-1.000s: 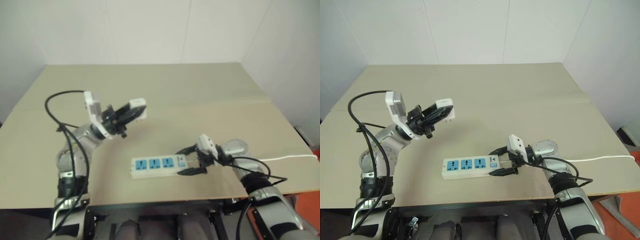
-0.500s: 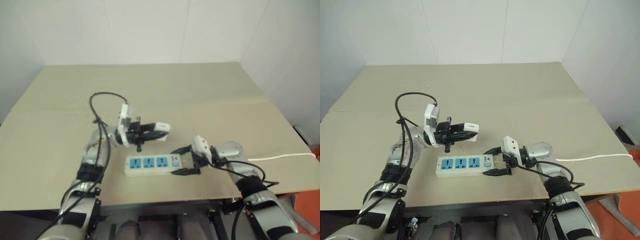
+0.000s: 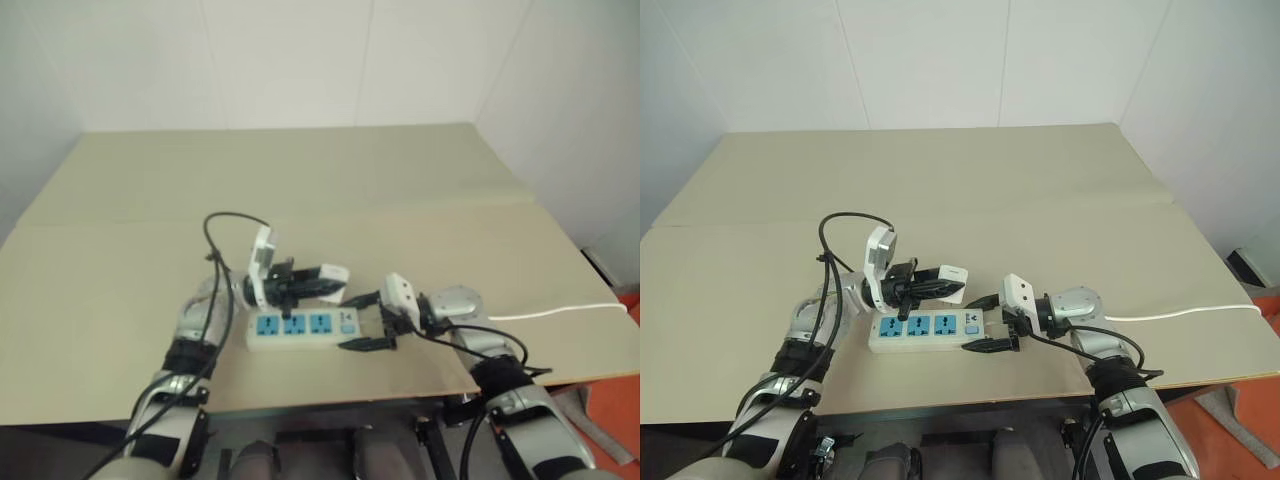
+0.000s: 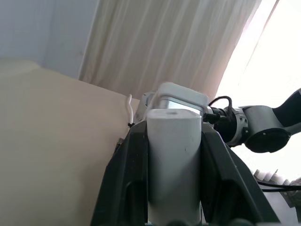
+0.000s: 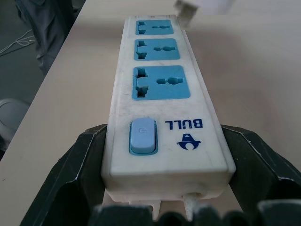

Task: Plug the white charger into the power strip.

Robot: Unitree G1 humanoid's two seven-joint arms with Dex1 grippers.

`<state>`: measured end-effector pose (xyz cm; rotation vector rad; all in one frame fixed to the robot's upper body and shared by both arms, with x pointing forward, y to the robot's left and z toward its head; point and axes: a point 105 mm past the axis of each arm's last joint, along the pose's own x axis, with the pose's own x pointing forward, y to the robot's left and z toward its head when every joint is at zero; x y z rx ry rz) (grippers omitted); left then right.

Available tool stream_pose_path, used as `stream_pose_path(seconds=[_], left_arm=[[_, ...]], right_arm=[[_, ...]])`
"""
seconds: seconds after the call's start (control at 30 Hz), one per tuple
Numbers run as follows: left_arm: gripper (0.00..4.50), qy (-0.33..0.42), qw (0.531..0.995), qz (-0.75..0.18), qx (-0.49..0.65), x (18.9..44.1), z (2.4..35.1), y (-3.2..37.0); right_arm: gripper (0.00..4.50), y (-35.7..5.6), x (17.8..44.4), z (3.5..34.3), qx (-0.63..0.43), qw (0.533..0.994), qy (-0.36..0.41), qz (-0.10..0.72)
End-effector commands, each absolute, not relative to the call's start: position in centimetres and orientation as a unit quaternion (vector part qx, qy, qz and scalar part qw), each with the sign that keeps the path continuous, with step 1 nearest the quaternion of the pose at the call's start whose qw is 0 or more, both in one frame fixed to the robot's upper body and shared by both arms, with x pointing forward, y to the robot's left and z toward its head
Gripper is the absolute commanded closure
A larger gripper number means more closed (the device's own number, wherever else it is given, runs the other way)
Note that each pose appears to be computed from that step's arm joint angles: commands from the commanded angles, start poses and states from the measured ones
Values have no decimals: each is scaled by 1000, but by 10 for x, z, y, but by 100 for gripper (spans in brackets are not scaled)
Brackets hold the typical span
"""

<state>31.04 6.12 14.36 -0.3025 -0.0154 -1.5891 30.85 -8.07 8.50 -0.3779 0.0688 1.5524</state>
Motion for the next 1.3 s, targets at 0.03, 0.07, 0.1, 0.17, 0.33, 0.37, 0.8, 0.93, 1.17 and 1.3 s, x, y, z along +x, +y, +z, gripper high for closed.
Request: stream_pose_path(seconds=[0.03,0.07,0.1,0.17,0.33,0.37,0.8,0.93,1.17,1.3], left_arm=[[349,-21,678,-727,-107,298,143,59],[349,-20,678,-727,-103,297,140,60],[349,-20,679,-728,-99,296,138,60],[349,-22,680,-726,-100,295,136,60],[349,-19,686,-721,-94,296,131,62],[349,-18,687,-721,-92,296,130,62],[349,4,687,-724,-62,294,112,65],[349,-3,705,-707,-64,301,111,66],[349,-5,713,-698,-67,305,109,66],[349,1,710,-700,-75,302,105,67]], right_arm=[[111,-76,305,74,-177,686,54,703],[111,-76,305,74,-177,686,55,704],[111,-76,305,73,-176,686,55,704],[111,-76,304,73,-176,685,56,704],[111,-77,304,71,-177,685,59,704],[111,-77,304,71,-177,685,59,704],[111,-78,305,73,-181,688,58,701],[111,-79,304,72,-180,688,59,701],[111,-79,304,72,-181,687,61,701],[111,-79,305,72,-183,687,60,701]])
